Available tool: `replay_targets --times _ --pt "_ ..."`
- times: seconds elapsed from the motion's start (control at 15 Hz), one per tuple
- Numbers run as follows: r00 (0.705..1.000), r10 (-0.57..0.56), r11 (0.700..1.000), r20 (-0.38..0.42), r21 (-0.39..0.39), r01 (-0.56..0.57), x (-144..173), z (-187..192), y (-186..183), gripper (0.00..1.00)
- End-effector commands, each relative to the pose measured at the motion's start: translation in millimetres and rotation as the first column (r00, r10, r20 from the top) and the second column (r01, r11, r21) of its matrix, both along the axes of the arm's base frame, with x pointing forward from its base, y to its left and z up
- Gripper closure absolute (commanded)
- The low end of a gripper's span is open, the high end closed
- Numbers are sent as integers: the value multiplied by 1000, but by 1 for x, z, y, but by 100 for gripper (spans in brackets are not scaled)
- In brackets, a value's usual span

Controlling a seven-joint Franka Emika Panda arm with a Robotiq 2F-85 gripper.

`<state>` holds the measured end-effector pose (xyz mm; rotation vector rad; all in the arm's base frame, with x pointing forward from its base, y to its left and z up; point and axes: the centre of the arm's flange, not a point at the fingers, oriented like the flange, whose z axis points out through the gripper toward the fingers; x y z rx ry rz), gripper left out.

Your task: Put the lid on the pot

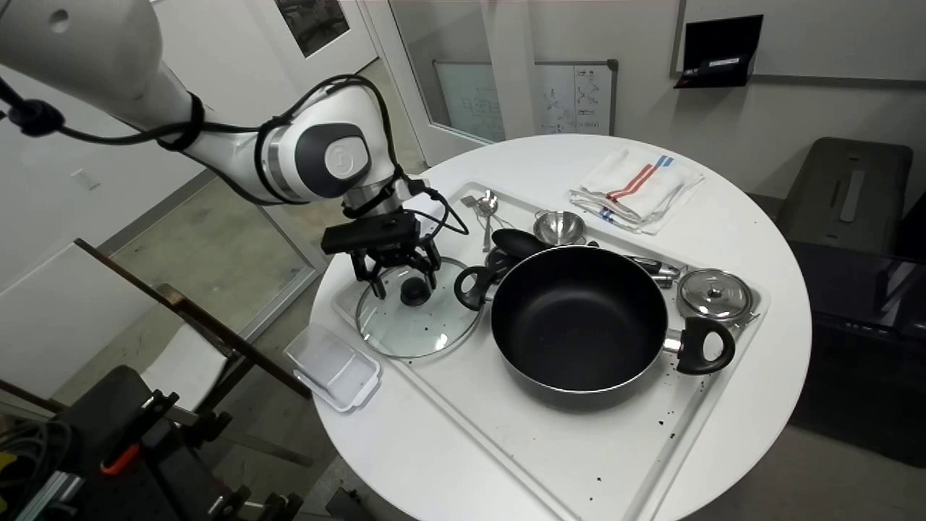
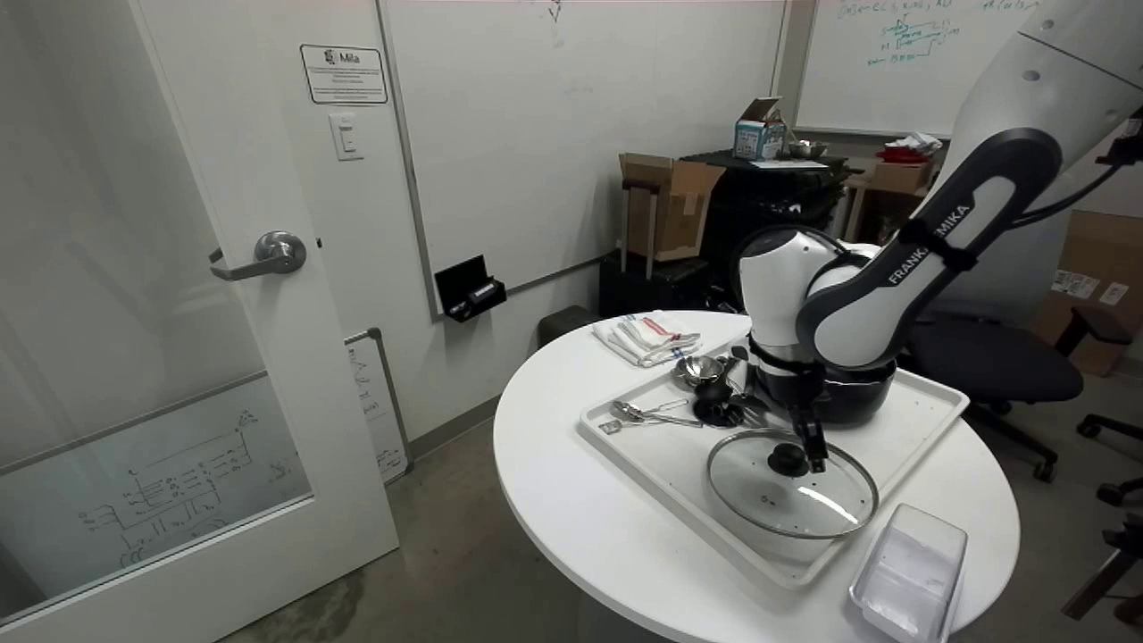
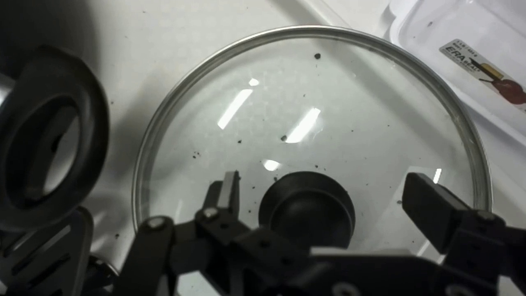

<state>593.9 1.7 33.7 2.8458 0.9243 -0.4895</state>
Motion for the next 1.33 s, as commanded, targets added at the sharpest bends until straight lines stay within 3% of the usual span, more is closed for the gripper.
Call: replay_targets --times 0.0,0.4,1.0,1.07,1.13,1.27 --pt "999 36 999 -3 -10 -36 14 -3 3 0" --pt "999 37 999 12 -1 -37 23 -1 7 0" --pt "999 37 999 -27 13 -37 21 -11 13 0" --pt "999 37 999 -29 14 -36 21 -12 13 25" --pt "999 38 999 -30 15 -38 21 -12 13 26" --pt "999 40 999 -32 17 -40 22 -12 12 40"
